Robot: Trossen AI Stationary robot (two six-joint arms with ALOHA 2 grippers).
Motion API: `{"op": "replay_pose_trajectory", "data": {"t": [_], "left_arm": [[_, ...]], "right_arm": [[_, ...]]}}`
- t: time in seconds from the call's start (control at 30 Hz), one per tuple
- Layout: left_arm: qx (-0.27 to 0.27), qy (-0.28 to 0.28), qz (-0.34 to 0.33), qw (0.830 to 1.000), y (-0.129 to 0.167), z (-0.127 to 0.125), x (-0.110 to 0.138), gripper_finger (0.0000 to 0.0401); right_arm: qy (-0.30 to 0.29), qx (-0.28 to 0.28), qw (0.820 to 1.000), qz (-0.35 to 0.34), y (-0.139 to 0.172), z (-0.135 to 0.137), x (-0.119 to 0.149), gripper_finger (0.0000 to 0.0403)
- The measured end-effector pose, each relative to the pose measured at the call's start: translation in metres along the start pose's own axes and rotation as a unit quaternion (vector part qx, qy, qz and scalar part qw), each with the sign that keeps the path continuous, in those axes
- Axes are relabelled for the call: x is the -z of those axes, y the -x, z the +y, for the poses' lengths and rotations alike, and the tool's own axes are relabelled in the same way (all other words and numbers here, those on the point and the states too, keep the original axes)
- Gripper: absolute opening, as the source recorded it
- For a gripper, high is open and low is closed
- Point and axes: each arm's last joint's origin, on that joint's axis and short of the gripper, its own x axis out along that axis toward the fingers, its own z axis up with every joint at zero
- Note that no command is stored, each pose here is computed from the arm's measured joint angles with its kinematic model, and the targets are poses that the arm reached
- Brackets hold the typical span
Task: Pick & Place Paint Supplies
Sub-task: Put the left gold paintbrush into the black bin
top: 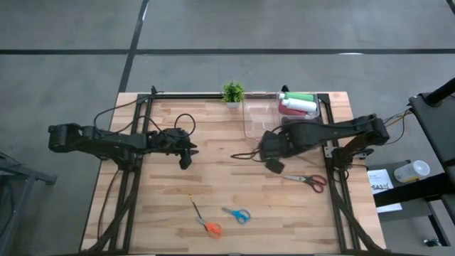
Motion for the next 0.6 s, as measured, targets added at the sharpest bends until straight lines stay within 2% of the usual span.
{"op": "replay_pose_trajectory", "data": {"t": [0.3, 0.5, 0.6], "left_arm": [[0.0, 0.0, 0.0, 1.0, 0.0, 0.0, 0.0, 0.0138], [0.0, 0.0, 0.0, 1.0, 0.0, 0.0, 0.0, 0.0138], [0.0, 0.0, 0.0, 1.0, 0.0, 0.0, 0.0, 0.0138]], "right_arm": [[0.144, 0.011, 0.989, 0.02, 0.005, -0.032, 0.041, 0.0008], [0.19, 0.068, 0.979, 0.013, -0.018, -0.052, 0.065, 0.0008], [0.228, 0.075, 0.971, 0.005, -0.034, -0.059, 0.073, 0.0008]]}}
